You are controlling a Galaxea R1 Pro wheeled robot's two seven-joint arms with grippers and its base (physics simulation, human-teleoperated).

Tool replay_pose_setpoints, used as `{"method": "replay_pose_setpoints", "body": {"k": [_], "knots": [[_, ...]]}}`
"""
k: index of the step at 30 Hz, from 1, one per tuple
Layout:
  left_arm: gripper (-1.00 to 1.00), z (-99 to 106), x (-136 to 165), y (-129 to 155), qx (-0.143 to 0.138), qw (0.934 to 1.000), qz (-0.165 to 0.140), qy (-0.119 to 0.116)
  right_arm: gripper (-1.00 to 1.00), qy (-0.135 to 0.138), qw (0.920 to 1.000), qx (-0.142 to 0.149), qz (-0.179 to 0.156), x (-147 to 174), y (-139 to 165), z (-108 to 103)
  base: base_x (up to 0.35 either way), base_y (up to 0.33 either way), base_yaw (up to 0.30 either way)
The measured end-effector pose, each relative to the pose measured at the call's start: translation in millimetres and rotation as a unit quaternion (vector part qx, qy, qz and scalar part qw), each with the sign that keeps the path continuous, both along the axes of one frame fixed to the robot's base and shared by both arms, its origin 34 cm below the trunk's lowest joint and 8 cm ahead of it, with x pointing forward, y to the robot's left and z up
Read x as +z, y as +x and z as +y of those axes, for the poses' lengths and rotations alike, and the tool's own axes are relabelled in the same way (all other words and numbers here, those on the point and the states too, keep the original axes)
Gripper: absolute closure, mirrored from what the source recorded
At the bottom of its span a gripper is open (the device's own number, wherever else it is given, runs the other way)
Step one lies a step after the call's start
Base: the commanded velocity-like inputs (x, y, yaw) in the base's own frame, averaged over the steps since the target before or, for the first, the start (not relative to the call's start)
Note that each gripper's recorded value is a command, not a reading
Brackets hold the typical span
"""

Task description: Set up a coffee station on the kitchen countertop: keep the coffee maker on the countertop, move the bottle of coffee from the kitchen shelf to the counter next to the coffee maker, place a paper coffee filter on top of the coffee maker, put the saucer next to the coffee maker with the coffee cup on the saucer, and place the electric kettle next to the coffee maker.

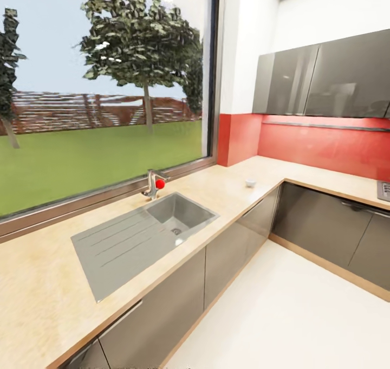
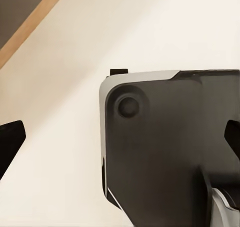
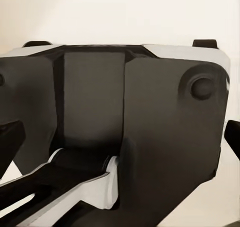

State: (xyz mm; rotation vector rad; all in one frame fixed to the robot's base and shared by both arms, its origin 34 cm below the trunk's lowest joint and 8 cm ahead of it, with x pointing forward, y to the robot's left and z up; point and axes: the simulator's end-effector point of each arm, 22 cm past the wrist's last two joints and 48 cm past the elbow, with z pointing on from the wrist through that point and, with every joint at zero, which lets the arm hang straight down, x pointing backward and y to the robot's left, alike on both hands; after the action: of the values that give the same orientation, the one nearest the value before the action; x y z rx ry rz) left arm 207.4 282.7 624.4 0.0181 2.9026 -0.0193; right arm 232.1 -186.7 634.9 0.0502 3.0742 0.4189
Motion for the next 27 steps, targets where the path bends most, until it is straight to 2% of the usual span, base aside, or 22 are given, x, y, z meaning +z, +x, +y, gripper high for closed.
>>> {"method": "replay_pose_setpoints", "body": {"k": [8, 12, 15, 20, 27], "knots": [[-1.00, 0.1, -1.2, -4.9, 0.000, 1.0000, 0.006, 0.000, -1.00, -0.003, 1.0000, -0.002, 0.003, -1.7, -2.1, -5.5, 0.000, 0.000, -0.035], [-1.00, -6.1, -2.1, -7.6, 0.003, 0.9999, 0.010, -0.004, -1.00, -0.014, 0.9999, -0.003, 0.006, -3.5, -4.3, -22.0, 0.000, 0.000, -0.099], [-1.00, -11.8, -2.4, -8.0, 0.005, 0.9999, 0.010, -0.009, -1.00, -0.016, 0.9998, -0.004, 0.009, -4.2, -6.0, -25.6, 0.000, 0.000, -0.128], [-1.00, -24.7, -2.4, -5.7, 0.000, 0.9998, 0.007, -0.018, -1.00, -0.018, 0.9998, -0.004, 0.011, -5.0, -8.0, -27.3, 0.000, 0.000, -0.192], [-1.00, -30.6, -3.5, -14.0, -0.003, 0.9996, 0.017, -0.024, -1.00, -0.019, 0.9997, -0.004, 0.013, -5.6, -9.6, -29.4, 0.032, -0.026, -0.267]]}}
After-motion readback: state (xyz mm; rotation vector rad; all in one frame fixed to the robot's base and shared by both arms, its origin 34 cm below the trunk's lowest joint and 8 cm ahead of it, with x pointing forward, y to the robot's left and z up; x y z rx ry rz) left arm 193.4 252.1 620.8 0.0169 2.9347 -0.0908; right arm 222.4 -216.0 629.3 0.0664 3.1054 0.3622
